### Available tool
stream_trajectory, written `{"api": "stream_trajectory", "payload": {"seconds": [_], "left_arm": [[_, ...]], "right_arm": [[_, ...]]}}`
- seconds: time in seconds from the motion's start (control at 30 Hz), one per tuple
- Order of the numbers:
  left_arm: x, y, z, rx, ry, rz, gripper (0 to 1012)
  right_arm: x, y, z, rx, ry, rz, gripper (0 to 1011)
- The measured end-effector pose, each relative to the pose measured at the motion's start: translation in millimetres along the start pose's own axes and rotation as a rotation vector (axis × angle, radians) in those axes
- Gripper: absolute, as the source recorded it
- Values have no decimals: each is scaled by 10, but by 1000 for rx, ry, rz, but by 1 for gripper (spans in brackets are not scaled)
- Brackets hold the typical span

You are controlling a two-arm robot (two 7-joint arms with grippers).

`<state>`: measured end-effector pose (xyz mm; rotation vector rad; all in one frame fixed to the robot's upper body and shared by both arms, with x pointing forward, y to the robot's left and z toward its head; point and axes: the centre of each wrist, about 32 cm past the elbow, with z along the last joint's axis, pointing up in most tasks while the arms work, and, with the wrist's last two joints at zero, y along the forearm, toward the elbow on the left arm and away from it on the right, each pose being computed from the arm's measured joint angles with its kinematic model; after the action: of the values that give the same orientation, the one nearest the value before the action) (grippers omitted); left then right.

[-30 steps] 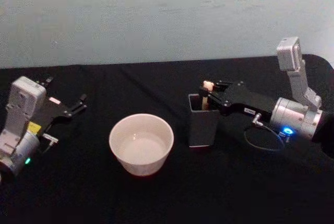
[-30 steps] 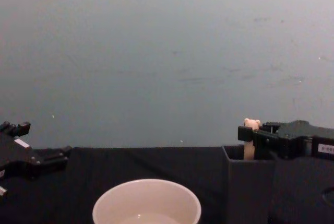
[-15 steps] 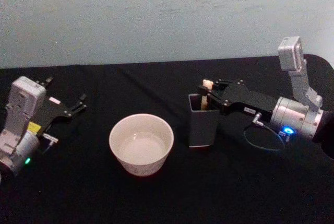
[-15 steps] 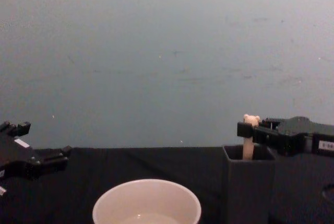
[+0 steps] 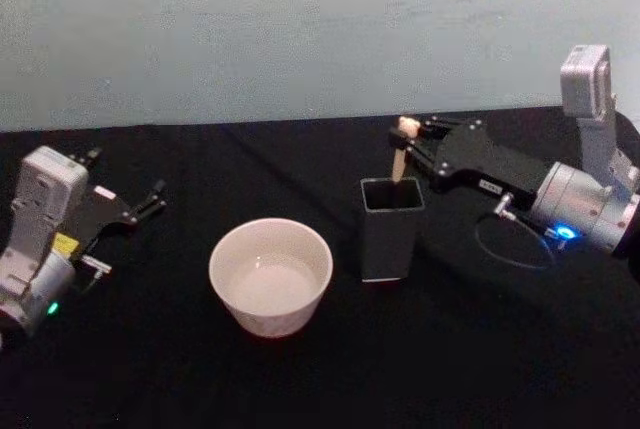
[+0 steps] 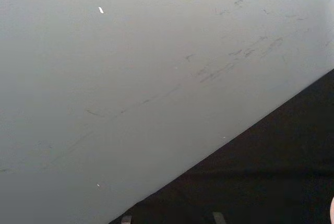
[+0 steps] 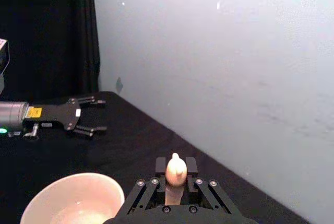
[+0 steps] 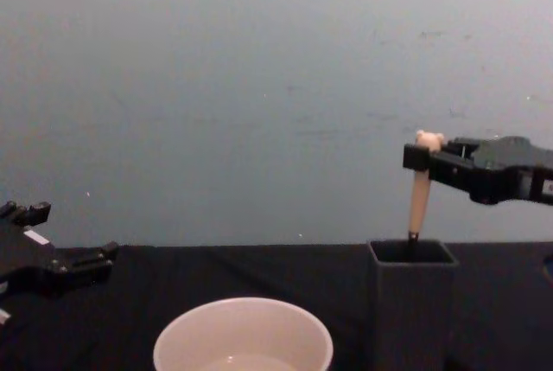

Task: Pick up the stirring spoon with one hand, stir inside the cup, then place it back in its original position.

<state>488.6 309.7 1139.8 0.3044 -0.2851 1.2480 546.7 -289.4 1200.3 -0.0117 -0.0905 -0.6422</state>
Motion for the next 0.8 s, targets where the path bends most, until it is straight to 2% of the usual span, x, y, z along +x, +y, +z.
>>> {"api": "stream_trajectory", "payload": {"seconds": [0.2,0.63,0.8], "left_arm": [[0,0,0,0,0,0,1001],[0,0,0,0,0,0,1001],[0,0,0,0,0,0,1001]], "right_arm": [[-6,-20,82,23,-19,-11,213],[-27,-54,401,119,-72,-2,213],[-51,-62,467,144,-82,5,213]]}}
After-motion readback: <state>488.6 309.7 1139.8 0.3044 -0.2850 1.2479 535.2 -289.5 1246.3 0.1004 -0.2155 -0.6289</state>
